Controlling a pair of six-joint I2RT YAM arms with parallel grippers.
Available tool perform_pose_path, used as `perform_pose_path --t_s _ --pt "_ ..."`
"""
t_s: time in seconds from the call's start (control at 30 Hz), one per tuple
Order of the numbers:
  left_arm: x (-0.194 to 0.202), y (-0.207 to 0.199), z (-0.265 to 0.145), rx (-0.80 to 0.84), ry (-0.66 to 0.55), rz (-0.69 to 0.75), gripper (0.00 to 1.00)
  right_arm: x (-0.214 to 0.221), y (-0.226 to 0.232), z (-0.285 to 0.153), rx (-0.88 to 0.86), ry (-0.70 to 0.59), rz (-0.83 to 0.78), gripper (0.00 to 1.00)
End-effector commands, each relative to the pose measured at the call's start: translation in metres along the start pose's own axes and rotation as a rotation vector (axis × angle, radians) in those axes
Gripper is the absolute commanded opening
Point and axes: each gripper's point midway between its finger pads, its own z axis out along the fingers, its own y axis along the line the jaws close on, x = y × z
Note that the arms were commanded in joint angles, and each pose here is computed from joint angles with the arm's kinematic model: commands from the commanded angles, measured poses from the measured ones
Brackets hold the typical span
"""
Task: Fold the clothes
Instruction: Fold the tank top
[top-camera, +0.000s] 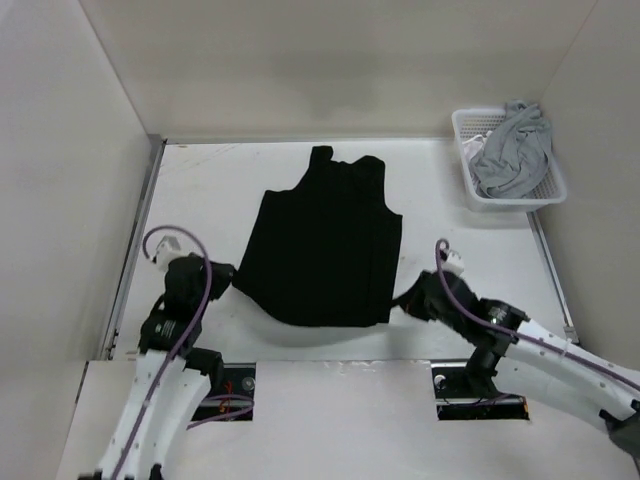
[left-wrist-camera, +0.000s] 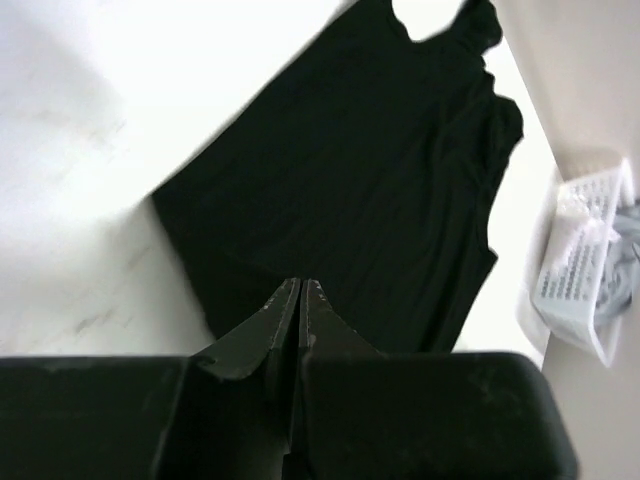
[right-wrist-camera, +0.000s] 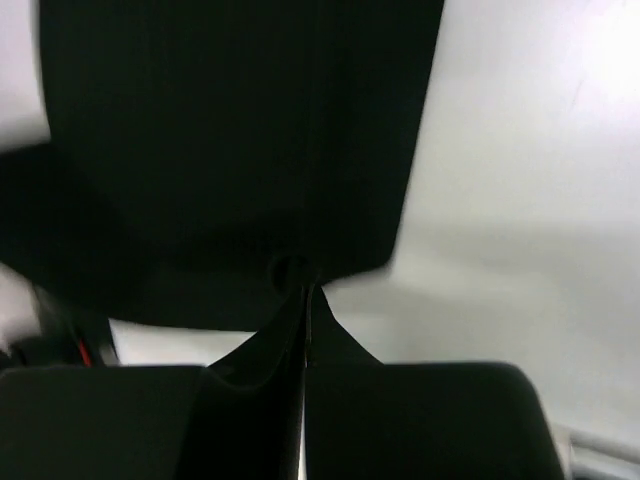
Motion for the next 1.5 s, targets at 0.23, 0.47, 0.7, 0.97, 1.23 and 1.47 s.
perform_pose_path --t_s 0.23,0.47,0.7,0.97,1.23,1.47 --pt "-0.109 -0.200 0.145 0.283 -0.263 -0.072 0.01 -0.290 0.069 0.048 -0.193 -0.491 0.101 0.00" --pt "-0.136 -0.249 0.281 0.225 -0.253 -0.044 0.05 -0.423 0.047 0.131 -0.148 -0.527 0.200 0.00" --pt "-0.113 -0.204 0.307 0.137 -0.172 0.007 0.38 -0.423 0.019 0.192 -0.090 -0.449 0.260 0.49" --pt "-0.026 -0.061 0.220 -0.002 -0.102 -0.033 0.34 -0.316 0.027 0.136 -0.099 -0.455 0.163 0.06" --pt "0.019 -0.039 0.220 0.083 0.067 -0.105 0.44 -0.232 0.024 0.111 -0.141 -0.403 0.119 0.10" --pt "0.021 -0.027 0.244 0.063 0.075 -0.172 0.36 -0.197 -0.018 0.111 -0.082 -0.381 0.161 0.34"
